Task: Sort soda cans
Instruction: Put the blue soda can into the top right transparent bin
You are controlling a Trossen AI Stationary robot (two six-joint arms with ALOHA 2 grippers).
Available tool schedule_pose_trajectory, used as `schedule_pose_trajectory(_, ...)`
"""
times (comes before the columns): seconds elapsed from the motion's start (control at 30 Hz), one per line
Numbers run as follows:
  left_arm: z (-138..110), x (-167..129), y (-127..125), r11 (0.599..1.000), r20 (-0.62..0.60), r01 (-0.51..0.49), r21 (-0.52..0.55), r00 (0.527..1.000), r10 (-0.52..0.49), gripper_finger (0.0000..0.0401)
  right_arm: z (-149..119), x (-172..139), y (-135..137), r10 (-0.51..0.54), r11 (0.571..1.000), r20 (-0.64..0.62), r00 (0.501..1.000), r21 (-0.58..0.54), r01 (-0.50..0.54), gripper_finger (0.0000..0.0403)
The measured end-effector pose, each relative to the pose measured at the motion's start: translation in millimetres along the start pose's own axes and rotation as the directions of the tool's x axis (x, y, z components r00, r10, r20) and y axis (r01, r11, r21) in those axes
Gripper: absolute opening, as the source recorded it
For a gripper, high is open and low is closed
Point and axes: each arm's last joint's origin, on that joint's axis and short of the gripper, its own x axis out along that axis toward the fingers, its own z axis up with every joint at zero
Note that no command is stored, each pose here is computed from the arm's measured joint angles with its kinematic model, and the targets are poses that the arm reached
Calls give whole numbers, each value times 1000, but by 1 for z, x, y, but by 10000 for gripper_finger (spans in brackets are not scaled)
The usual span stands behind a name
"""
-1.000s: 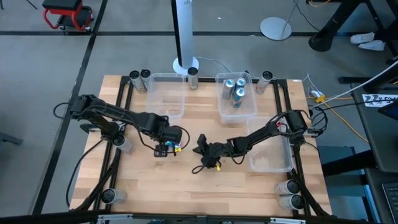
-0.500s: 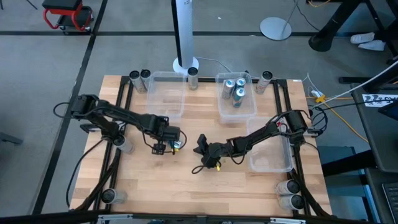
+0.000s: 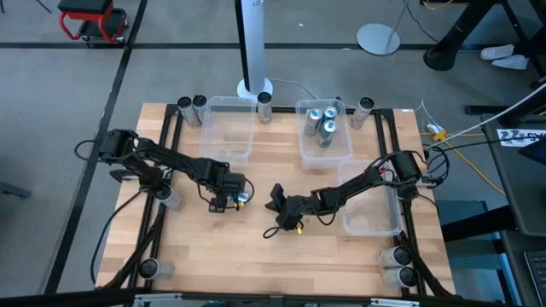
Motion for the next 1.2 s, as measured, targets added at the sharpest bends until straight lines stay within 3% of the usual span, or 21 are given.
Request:
schedule_pose_trajectory(0.13, 1, -1, -2, 1000, 5, 1, -20, 1000, -1, 223, 0, 0, 0, 2, 1000, 0, 1000, -1, -2, 10)
schedule_pose_trajectory(0.3, 3, -11, -12, 1000, 16, 7, -11, 1000, -7, 223, 11, -19, -12, 40, 999, 35, 999, -14, -40, 10)
schedule_pose_trajectory(0.47, 7, -43, -31, 999, 157, 41, -6, 987, -39, 223, 31, -54, -29, 48, 999, 82, 995, -27, -45, 10)
schedule_pose_trajectory(0.63, 6, -79, -47, 996, 387, 92, 16, 917, -91, 223, 40, -73, -42, 12, 999, 126, 992, -40, -7, 10)
schedule_pose_trajectory(0.9, -2, -109, -65, 998, 592, 18, 66, 804, -53, 223, 46, -75, -58, -130, 990, 192, 973, -28, 138, 14)
schedule_pose_trajectory(1.03, -6, -104, -70, 995, 609, 6, 98, 791, -64, 223, 52, -80, -58, -81, 993, 306, 949, -52, 102, 60)
schedule_pose_trajectory(1.1, -8, -96, -70, 995, 610, 6, 95, 790, -63, 223, 56, -86, -62, -73, 993, 347, 935, -67, 102, 100)
schedule_pose_trajectory(1.2, -6, -90, -70, 996, 658, 14, 90, 750, -70, 223, 65, -95, -77, -97, 985, 359, 928, -97, 140, 174)
